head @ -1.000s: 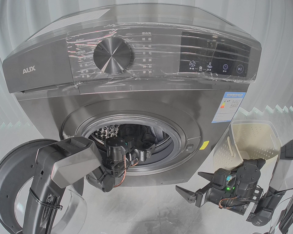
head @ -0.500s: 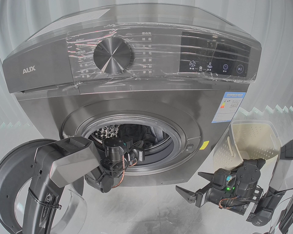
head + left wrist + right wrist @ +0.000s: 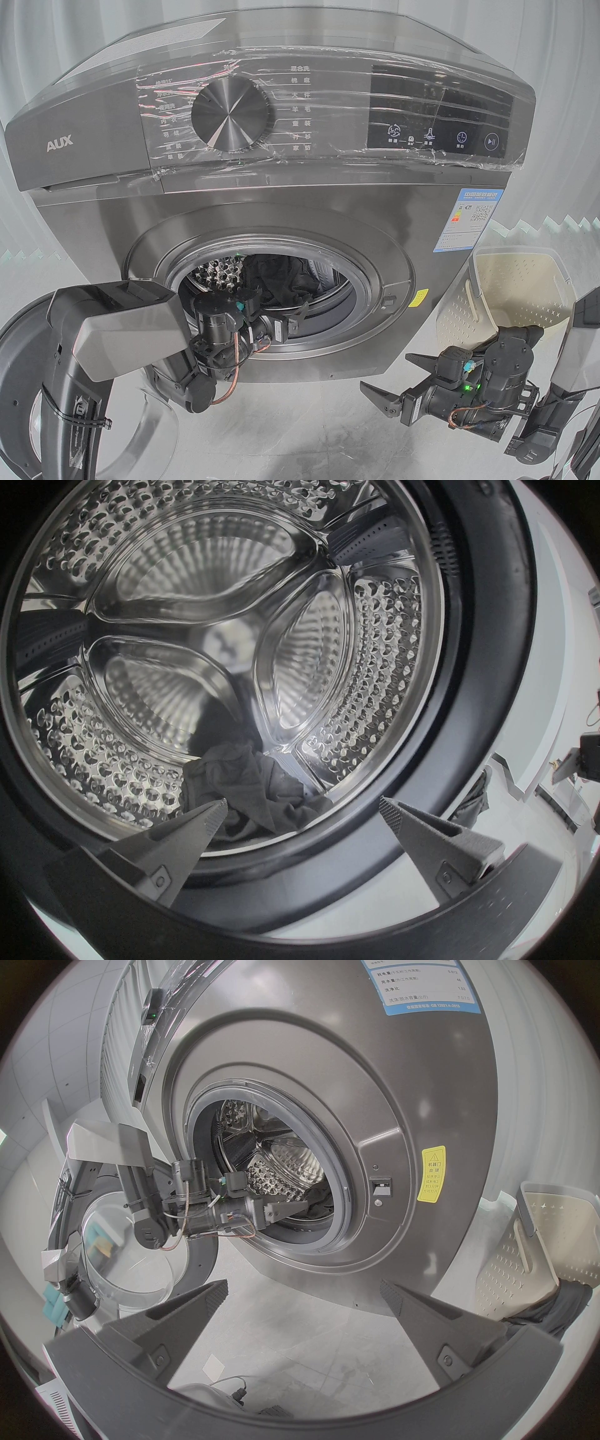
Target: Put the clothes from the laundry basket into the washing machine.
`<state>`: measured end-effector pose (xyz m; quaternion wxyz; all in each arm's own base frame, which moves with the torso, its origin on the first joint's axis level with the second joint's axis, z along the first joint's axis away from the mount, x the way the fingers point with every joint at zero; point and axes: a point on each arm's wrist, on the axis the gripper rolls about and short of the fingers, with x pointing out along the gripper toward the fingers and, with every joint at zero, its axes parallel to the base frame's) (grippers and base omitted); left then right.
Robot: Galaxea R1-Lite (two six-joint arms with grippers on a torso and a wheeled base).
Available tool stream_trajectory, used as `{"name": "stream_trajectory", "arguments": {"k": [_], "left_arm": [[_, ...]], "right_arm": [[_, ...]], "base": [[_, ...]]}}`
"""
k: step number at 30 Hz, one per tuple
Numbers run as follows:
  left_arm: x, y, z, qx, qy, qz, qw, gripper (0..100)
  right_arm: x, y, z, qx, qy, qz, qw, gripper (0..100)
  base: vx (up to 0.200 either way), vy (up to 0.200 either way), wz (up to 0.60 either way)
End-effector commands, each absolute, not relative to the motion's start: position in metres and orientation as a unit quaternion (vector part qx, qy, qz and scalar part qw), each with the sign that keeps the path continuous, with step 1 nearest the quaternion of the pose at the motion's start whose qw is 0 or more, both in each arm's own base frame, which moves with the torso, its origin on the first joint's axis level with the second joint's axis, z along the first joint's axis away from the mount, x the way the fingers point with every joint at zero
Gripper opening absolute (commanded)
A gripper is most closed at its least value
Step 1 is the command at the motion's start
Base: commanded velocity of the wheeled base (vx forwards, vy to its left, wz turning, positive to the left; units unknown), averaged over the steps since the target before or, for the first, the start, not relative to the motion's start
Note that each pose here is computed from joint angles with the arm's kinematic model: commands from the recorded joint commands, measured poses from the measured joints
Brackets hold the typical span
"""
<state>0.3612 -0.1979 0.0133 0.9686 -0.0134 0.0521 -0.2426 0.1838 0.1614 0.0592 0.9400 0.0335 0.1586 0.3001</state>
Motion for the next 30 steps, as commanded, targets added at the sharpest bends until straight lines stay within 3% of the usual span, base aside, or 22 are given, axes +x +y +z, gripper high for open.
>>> {"name": "stream_trajectory", "arguments": {"k": [1,10,14,19,26,30], "left_arm": [[0.325,-0.195,0.024,-0.007,0.07,-0.267,0.961,100],[0.242,-0.202,0.043,0.003,0.101,-0.355,0.93,100],[0.215,-0.208,0.071,-0.028,0.08,-0.377,0.922,100],[0.19,-0.205,0.097,-0.048,0.051,-0.34,0.938,100],[0.148,-0.164,0.126,-0.068,0.018,-0.306,0.949,100],[0.136,-0.145,0.128,-0.067,0.018,-0.281,0.957,100]], "right_arm": [[0.182,0.16,0.058,0.032,0.163,0.299,0.94,100],[0.175,0.154,0.061,0.031,0.165,0.299,0.939,100],[0.17,0.149,0.069,0.036,0.154,0.3,0.941,100],[0.158,0.137,0.086,0.048,0.124,0.299,0.945,100],[0.142,0.113,0.113,0.077,0.066,0.245,0.964,100],[0.137,0.104,0.122,0.081,0.049,0.23,0.968,100]], "base": [[0.0,0.0,0.0],[0.0,0.0,0.0],[0.0,0.0,0.0],[0.0,0.0,0.0],[0.0,0.0,0.0],[0.0,0.0,0.0]]}}
